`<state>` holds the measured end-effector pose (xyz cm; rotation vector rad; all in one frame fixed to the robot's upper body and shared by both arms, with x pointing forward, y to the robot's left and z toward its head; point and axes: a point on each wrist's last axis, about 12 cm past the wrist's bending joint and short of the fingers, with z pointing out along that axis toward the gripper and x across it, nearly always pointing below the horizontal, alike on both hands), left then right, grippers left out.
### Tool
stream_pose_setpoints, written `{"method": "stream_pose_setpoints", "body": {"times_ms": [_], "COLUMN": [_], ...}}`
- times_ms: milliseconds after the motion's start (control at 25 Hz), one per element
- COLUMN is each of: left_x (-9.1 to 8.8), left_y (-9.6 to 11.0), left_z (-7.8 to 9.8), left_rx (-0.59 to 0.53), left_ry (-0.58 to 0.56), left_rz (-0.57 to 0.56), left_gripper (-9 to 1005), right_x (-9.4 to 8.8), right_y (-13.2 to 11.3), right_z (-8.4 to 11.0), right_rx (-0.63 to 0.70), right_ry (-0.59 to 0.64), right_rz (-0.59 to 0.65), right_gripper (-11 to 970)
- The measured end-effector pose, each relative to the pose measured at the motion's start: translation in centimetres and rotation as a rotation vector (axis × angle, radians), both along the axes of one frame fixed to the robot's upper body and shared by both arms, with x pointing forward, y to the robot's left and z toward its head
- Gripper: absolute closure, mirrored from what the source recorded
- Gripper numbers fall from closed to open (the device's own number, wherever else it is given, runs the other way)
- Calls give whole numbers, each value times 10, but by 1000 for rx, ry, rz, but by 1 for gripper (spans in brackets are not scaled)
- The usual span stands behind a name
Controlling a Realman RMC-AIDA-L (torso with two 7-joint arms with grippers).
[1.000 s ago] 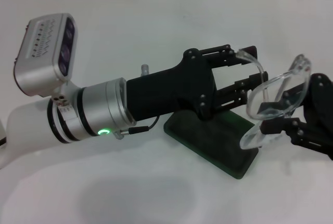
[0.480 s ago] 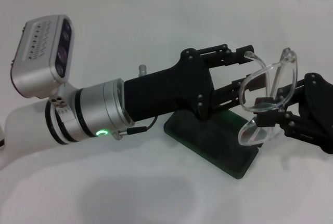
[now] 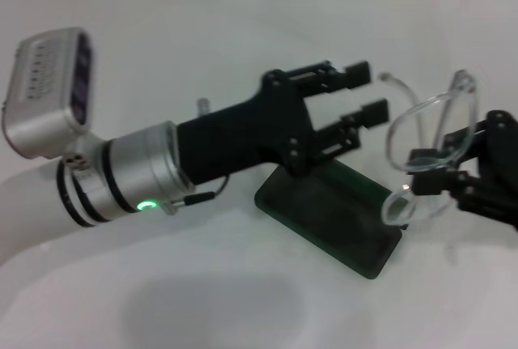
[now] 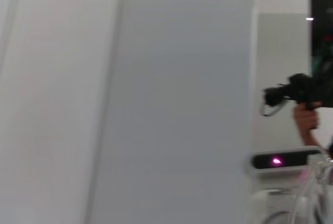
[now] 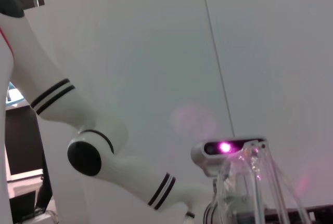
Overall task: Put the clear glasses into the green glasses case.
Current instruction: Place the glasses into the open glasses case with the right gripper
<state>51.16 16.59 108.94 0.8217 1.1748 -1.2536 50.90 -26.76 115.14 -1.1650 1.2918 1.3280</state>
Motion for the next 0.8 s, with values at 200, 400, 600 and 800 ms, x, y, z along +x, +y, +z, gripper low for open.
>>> {"method": "stream_pose_setpoints", "body": {"times_ms": [200,400,600,800], "left_x": [3,1,-1,0], "left_y": [24,47,71,91], "left_z": [-6,-13,-15,-14], "left_rx": [-28,-49,-75,-104], "left_ry": [12,35,31,28], "left_rz": [149,284,406,510], "left_gripper": [503,503,503,503], "right_x": [-3,2,29,59], "right_y": [-17,-18,8,36], "right_z": [6,4,4,4], "right_rx": [39,49,-69,-271], "right_ry": [-20,21,222,397], "right_rz": [-45,-79,-82,-106], "right_gripper": [844,844,843,842]}}
